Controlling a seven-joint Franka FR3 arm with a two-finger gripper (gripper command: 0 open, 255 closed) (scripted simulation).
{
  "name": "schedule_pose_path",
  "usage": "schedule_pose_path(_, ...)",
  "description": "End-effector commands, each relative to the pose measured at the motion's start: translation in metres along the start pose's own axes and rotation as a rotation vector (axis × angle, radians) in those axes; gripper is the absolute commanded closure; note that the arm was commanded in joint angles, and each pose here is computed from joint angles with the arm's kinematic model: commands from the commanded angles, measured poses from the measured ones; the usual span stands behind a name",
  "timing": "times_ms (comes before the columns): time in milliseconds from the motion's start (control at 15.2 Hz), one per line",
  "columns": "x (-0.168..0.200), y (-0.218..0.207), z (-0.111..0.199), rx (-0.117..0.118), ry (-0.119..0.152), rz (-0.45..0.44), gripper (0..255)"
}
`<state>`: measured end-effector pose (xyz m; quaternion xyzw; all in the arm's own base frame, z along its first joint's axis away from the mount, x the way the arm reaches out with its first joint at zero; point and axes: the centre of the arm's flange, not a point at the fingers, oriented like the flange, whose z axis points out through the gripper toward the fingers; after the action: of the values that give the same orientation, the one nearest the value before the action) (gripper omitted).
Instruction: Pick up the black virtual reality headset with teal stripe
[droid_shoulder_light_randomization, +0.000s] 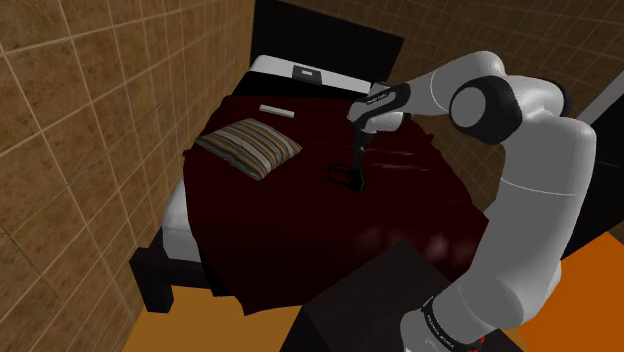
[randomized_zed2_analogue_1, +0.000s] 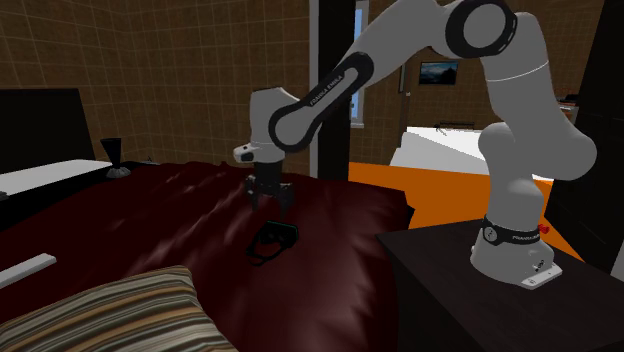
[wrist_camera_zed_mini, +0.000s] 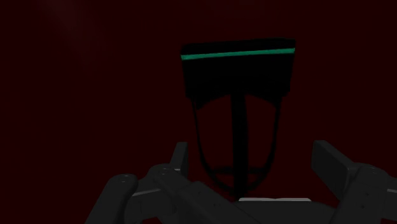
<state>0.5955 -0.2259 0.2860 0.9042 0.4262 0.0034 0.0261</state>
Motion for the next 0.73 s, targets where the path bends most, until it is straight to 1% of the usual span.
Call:
schedule_pose_path(0, 0.002, 0.003, 0.014, 0.0, 0.002, -0.012, 0)
schedule_pose_path(330, 0.002, 0.001, 0.041, 0.0, 0.002, -0.012, 0)
schedule_pose_path(528, 0.002, 0.001, 0.044, 0.0, 0.002, -0.012, 0)
schedule_pose_path(594, 0.002, 0.001, 0.044, 0.0, 0.002, -0.012, 255)
schedule_pose_path(660, 0.002, 0.001, 0.044, 0.0, 0.002, -0.012, 255)
